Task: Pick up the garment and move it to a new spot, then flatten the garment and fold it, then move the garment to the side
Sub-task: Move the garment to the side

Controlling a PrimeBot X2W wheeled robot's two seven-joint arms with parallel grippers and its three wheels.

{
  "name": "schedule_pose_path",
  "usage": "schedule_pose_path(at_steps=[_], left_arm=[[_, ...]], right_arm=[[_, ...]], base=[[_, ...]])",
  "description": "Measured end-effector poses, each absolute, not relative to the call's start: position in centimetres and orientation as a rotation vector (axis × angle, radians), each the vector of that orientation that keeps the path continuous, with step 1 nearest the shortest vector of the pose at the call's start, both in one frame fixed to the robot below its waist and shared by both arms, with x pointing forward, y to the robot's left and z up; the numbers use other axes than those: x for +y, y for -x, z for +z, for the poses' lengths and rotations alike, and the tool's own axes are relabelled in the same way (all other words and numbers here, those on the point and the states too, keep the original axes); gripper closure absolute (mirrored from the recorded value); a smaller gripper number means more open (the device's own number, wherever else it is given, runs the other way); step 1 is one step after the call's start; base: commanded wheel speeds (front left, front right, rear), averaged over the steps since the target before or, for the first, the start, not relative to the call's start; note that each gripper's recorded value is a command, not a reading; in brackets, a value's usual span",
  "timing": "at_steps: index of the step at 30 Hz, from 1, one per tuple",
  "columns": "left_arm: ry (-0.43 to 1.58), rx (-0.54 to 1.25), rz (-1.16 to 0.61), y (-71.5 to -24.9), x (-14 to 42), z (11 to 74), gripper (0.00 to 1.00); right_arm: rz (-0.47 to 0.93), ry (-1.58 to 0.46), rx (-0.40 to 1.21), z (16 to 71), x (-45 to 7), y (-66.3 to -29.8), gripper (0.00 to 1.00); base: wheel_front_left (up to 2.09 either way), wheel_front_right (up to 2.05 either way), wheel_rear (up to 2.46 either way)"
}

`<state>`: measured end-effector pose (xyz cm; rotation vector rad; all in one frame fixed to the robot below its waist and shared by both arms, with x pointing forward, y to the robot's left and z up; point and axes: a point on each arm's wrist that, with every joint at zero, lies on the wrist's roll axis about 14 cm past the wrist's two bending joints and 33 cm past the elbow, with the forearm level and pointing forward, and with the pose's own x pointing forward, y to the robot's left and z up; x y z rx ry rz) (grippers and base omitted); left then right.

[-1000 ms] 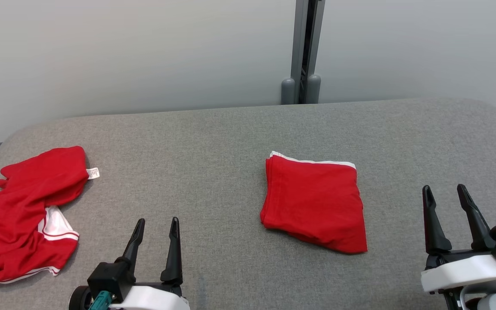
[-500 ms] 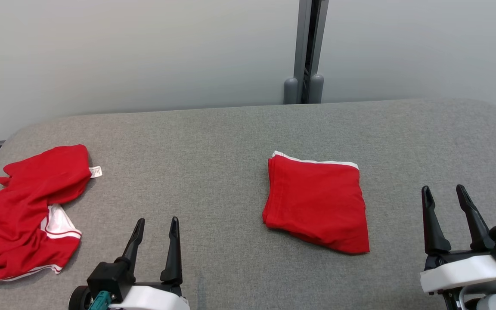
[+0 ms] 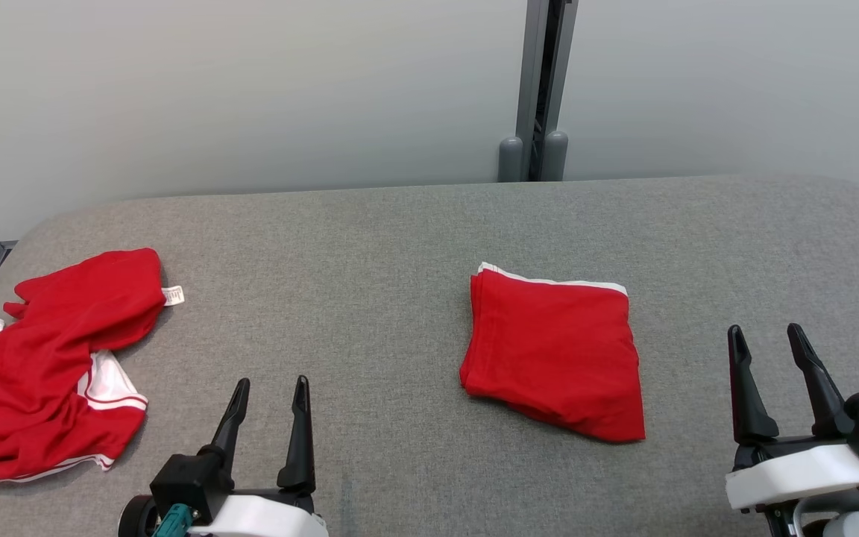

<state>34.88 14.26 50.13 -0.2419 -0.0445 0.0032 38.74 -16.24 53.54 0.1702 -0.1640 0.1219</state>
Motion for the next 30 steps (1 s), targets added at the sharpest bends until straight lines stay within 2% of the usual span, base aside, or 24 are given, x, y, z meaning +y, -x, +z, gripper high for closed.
schedule_pose_path(at_steps=[19, 25, 30], left_arm=[[0.241, -0.041, 0.005, -34.9, 14.3, 50.0, 0.00], [0.242, -0.019, -0.003, -35.0, 14.0, 49.4, 0.00], [0.240, 0.001, -0.018, -36.1, 13.4, 48.8, 0.00]], right_arm=[[0.121, -0.177, -0.156, 53.3, -16.2, -38.7, 0.00], [0.159, -0.196, 0.000, 48.8, -14.8, -38.7, 0.00], [0.193, -0.258, 0.105, 47.0, -13.7, -41.1, 0.00]], base=[[0.00, 0.00, 0.00], [0.00, 0.00, 0.00], [0.00, 0.00, 0.00]])
